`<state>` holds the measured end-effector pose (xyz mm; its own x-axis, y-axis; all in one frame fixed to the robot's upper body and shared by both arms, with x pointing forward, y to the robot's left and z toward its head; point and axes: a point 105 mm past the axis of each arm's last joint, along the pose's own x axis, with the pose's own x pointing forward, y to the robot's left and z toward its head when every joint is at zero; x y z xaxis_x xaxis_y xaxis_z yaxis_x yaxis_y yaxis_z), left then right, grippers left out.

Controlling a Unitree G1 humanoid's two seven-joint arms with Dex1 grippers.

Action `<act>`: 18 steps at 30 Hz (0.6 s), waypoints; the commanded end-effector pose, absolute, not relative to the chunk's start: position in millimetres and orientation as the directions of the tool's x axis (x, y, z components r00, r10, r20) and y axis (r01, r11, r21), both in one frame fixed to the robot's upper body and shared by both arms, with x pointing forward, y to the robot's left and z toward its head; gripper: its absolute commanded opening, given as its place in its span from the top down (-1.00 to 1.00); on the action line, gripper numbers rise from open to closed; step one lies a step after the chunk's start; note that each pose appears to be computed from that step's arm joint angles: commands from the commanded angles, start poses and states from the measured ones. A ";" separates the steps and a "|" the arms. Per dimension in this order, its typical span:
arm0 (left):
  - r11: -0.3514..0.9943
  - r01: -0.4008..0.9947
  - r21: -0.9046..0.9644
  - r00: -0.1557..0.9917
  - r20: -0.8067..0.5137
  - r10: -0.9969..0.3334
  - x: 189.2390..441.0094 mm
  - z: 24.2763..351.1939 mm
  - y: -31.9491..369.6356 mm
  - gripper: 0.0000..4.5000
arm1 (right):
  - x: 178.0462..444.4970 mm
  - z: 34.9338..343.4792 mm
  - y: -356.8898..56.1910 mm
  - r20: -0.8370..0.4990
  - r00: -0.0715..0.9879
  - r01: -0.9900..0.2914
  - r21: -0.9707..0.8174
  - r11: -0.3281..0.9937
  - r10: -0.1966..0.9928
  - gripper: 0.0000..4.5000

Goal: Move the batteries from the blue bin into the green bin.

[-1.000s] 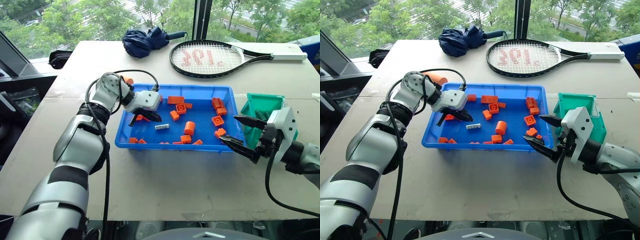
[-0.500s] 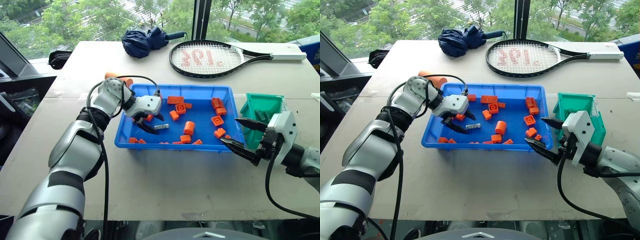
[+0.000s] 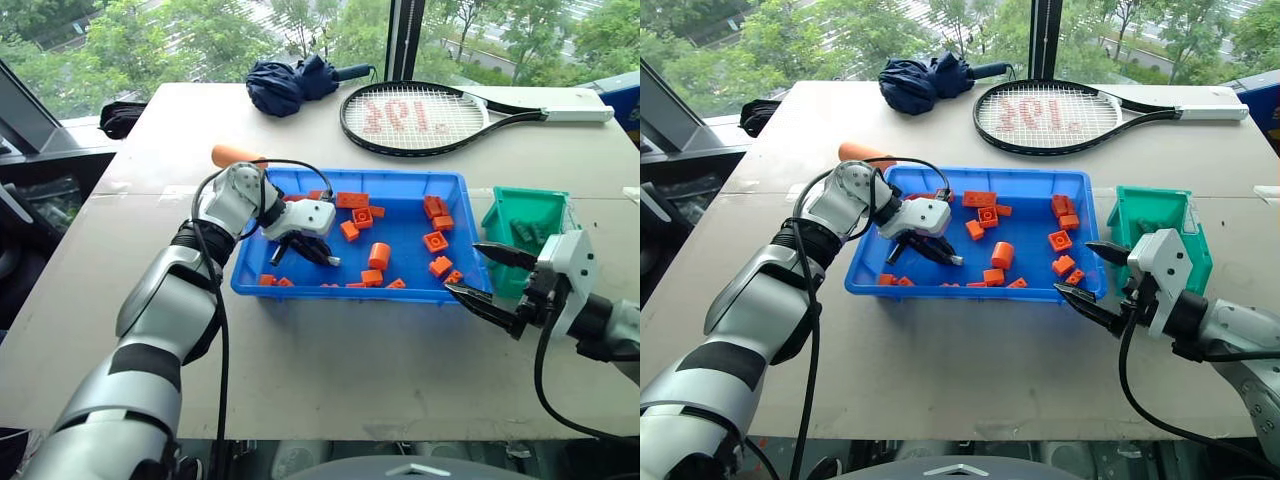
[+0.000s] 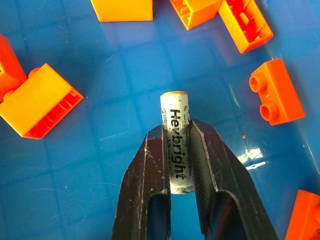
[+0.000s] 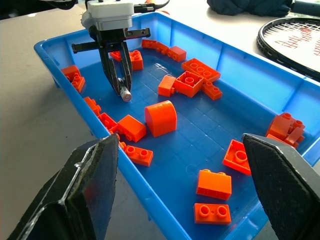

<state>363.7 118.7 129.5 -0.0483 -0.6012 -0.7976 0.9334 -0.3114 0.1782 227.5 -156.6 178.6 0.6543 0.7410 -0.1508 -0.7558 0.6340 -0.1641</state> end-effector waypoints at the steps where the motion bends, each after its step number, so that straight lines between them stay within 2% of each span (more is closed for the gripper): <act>1: -0.306 0.913 0.270 -0.016 -0.725 -0.688 372.4 165.6 93.7 0.99 | 222.2 194.7 -160.2 -0.113 0.665 -0.742 -0.210 0.636 0.738 -0.76; 4: -0.269 0.888 0.373 0.010 -0.601 -0.799 378.9 199.0 57.8 0.99 | 222.3 200.1 -170.7 -0.106 0.697 -0.711 -0.221 0.667 0.709 -0.76; 6: -0.268 0.884 0.383 -0.007 -0.562 -0.827 378.4 206.5 42.4 0.99 | 222.1 201.1 -178.2 -0.115 0.717 -0.693 -0.232 0.683 0.688 -0.76; 7: -0.279 0.877 0.391 -0.015 -0.559 -0.829 377.6 207.0 35.8 0.99 | 221.9 201.2 -181.6 -0.121 0.725 -0.685 -0.239 0.689 0.678 -0.76; 11: -0.221 0.850 0.478 0.077 -0.528 -0.846 387.1 205.8 -1.2 0.99 | 219.7 203.6 -188.0 -0.114 0.755 -0.651 -0.250 0.716 0.646 -0.76; 18: -0.240 0.829 0.505 0.150 -0.614 -0.775 393.5 182.3 -12.8 0.99 | 217.2 208.9 -189.3 -0.087 0.783 -0.613 -0.272 0.742 0.615 -0.76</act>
